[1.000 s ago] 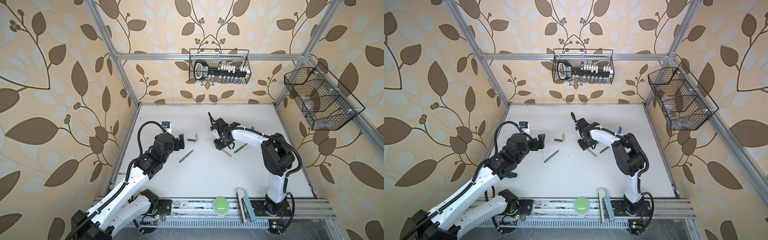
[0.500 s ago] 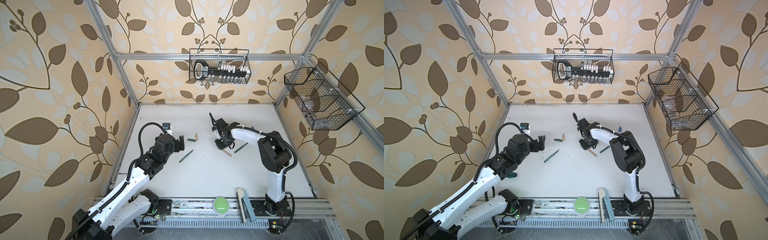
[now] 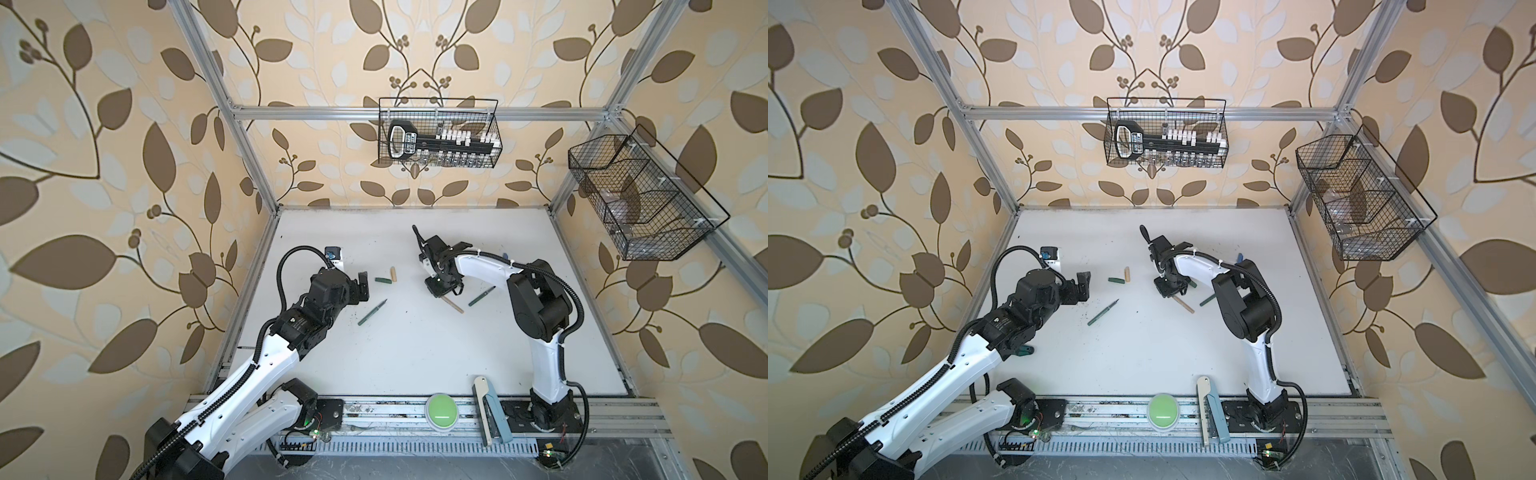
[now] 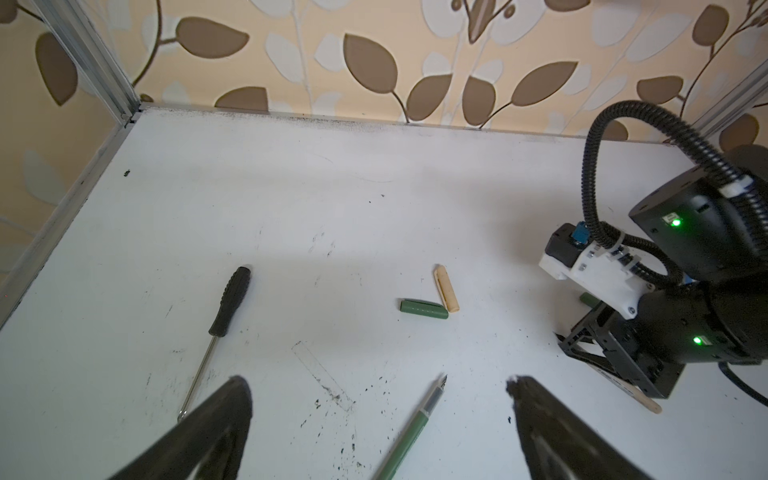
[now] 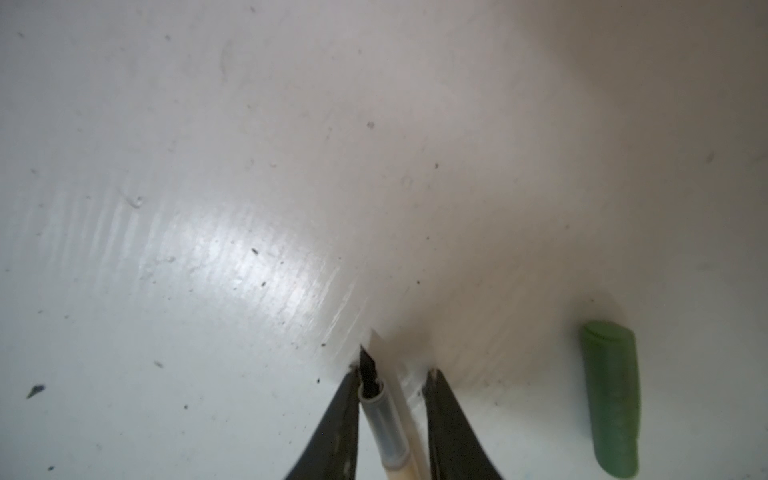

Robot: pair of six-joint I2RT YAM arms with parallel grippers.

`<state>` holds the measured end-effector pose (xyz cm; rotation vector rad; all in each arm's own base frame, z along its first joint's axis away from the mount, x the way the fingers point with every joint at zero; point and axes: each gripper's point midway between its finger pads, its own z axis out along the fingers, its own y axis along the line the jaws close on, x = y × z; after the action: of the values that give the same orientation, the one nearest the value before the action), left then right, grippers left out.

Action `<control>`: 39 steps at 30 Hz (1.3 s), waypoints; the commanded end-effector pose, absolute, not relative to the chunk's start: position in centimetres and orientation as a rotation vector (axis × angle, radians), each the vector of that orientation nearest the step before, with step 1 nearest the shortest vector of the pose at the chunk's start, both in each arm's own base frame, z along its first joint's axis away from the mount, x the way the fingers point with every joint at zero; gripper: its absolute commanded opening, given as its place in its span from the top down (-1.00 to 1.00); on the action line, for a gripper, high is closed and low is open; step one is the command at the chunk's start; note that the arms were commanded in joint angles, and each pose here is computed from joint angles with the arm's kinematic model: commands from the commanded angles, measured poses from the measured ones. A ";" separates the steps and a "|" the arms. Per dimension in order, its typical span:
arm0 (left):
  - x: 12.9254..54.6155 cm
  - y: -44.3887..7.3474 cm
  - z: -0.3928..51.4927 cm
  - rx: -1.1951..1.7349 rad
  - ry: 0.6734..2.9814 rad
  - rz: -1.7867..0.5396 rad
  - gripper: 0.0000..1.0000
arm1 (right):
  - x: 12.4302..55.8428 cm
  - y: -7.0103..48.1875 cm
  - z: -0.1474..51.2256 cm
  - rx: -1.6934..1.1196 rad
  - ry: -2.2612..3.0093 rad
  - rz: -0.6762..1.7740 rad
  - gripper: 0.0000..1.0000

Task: Insert the pens into the pen caps
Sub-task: 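Lift the beige pen with the right gripper while the left gripper approaches it, then close the left gripper on the beige pen barrel below the right gripper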

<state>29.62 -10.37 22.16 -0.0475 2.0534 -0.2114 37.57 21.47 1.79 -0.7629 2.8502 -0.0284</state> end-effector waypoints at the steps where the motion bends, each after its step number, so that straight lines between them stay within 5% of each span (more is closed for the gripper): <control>1: 29.6 -10.8 22.3 -0.056 2.033 -0.249 -0.98 | 36.8 19.6 -0.1 -0.799 2.912 -0.147 0.55; 14: 29.6 -12.7 21.1 0.013 2.062 -0.338 -0.98 | 37.3 19.9 1.0 -0.724 2.905 -0.085 0.83; 33: 30.4 -27.9 14.3 0.215 2.119 -0.983 -0.98 | 38.4 24.7 11.4 -0.409 2.472 0.902 0.99; 39: 30.6 -31.9 13.1 0.245 2.109 -1.152 -0.97 | 37.9 25.5 12.8 -0.347 2.374 0.998 1.00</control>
<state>29.66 -28.85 8.29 0.2179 2.2827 -0.9651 37.56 23.92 10.24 -0.3506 2.4901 0.8767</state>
